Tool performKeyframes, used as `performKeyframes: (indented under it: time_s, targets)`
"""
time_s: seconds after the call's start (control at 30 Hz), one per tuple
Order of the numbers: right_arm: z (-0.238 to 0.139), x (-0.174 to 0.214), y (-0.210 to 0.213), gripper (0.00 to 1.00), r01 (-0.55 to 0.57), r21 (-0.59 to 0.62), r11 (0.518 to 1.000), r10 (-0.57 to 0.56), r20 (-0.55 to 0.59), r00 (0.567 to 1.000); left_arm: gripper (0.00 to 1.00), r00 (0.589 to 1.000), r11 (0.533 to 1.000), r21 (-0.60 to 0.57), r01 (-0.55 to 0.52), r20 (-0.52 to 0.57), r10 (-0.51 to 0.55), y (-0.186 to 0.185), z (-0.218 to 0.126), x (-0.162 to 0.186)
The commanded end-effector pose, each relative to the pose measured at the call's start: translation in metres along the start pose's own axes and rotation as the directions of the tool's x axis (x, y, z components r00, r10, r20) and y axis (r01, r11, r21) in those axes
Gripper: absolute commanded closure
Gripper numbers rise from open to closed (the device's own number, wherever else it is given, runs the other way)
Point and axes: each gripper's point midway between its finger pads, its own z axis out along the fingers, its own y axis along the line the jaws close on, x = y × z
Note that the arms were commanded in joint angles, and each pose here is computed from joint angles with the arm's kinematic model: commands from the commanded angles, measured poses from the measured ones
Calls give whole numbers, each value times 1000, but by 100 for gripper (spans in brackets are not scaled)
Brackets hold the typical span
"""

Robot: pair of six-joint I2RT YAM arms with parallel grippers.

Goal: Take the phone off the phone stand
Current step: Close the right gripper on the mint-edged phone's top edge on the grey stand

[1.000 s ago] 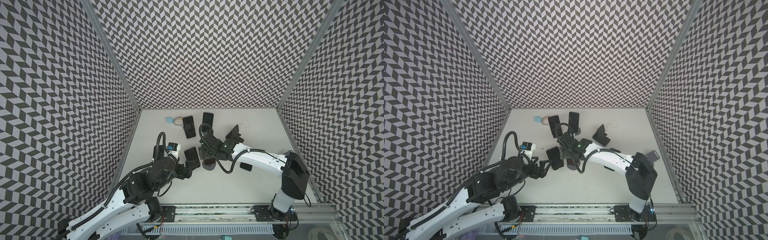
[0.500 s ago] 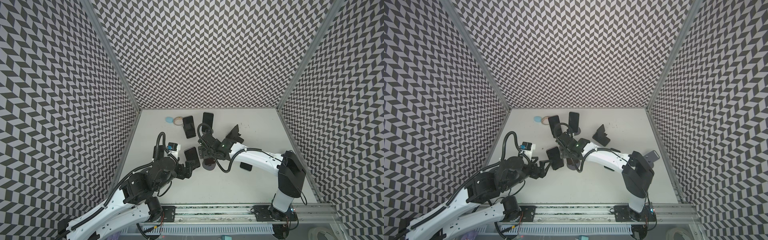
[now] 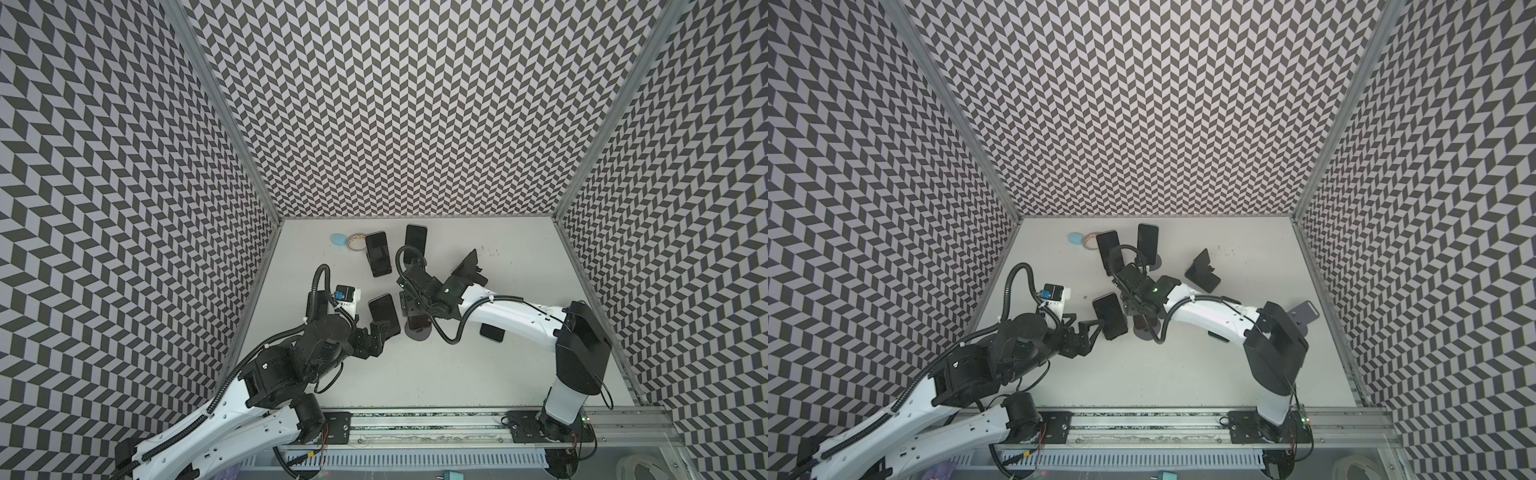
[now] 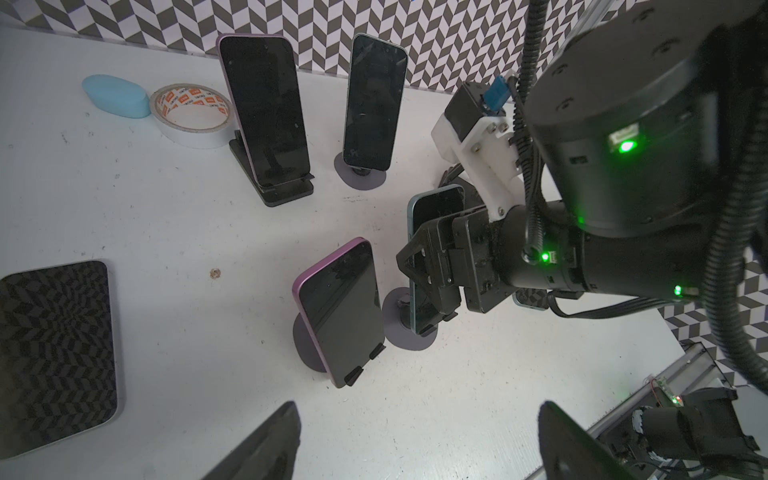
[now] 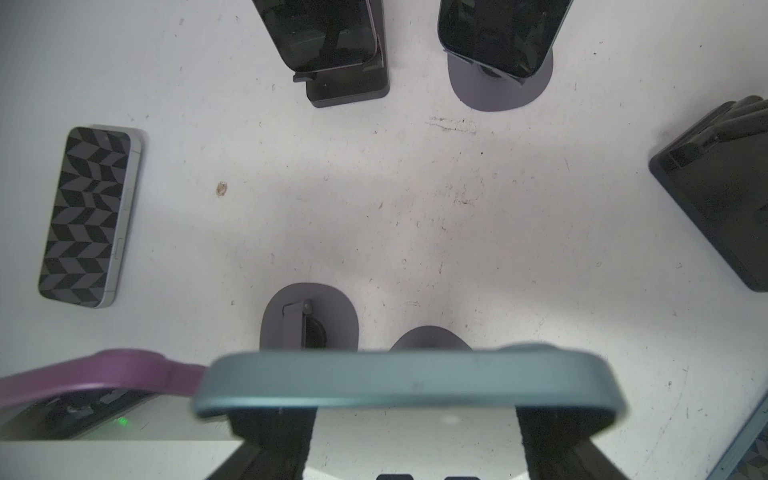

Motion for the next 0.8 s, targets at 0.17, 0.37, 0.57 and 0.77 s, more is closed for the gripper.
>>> performKeyframes:
  time_s: [0.17,0.37,0.57,0.77]
  targets:
    - [-4,-11,-2,28,-6,6,1000,6,41,999,10,1000,1000,-6,10,22,-9,2,0,-4]
    - [-10,-16,0,33,-3,-7,1000,3,56,998,10,1000,1000,-2,3,12,-3,0,2,-2]
    - [-16,-19,1,36,7,-18,1000,-6,63,998,10,1000,1000,-1,3,14,-3,-1,3,-3]
    - [-22,-23,3,39,6,-29,1000,-4,69,998,10,1000,1000,-3,-1,23,1,-1,3,-6]
